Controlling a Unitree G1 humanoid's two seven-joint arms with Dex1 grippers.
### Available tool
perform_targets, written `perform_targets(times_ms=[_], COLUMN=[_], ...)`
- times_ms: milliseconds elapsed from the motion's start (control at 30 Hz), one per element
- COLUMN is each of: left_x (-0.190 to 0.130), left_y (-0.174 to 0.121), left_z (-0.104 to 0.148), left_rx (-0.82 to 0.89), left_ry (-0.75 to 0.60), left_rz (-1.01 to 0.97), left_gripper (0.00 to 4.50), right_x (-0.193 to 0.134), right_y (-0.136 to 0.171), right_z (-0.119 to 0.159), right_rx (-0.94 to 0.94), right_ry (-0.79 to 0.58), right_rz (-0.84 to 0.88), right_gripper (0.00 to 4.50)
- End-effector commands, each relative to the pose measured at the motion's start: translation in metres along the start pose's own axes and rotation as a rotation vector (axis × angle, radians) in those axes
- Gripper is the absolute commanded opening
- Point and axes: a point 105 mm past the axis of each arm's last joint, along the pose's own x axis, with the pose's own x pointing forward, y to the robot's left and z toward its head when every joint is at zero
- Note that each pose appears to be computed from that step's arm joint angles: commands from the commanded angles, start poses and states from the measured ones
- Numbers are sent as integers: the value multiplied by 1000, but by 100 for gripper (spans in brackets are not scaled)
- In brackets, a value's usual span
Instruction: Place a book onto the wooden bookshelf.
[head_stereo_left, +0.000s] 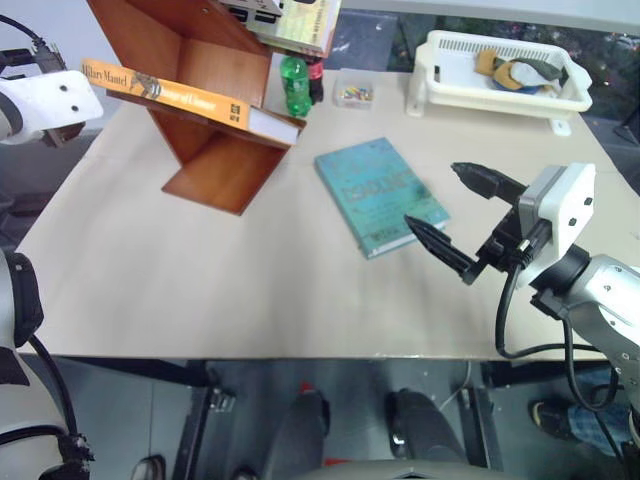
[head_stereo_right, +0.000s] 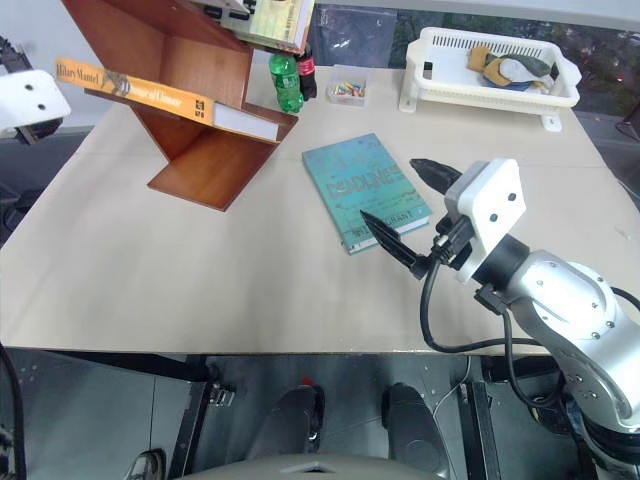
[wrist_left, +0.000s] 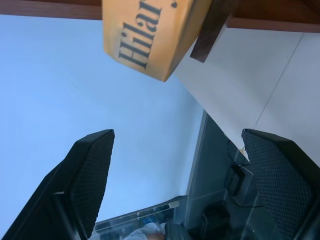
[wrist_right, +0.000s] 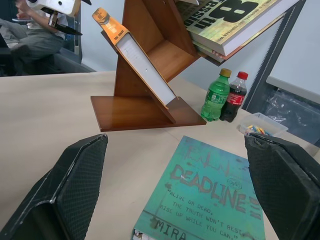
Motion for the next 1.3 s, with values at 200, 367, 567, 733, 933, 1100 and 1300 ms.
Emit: perform_targets(times_ms=[200, 367, 567, 733, 933, 1100, 1300], left_x=[-32, -50, -52, -49, -60, -50, -16], left_y=[16, -11, -83, -123, -139, -114, -80], left_z=[-12, -27, 15, 132, 260, 303, 281], left_rx=[-387, -696, -869, -1002, -1178, -1291, -1447], left_ry=[-231, -387, -739, -1057, -1242, -1202, -951], left_rz=[118, 34, -276, -383, -394, -164, 199], left_gripper=[442, 419, 177, 17, 17, 17, 17], right_x=[-1, -2, -1, -4, -17, -27, -32], right_y=[3, 2, -3, -6, -5, -4, -3], right_z=[3, 0, -1, 0, -1, 2, 3], right_rx=[-20, -13, -9, -30, -50, -74, -74], right_ry=[-13, -7, -5, 12, 51, 71, 78], right_rz=[22, 27, 39, 26, -30, -91, -129], right_gripper=[450, 450, 450, 450, 450, 450, 450])
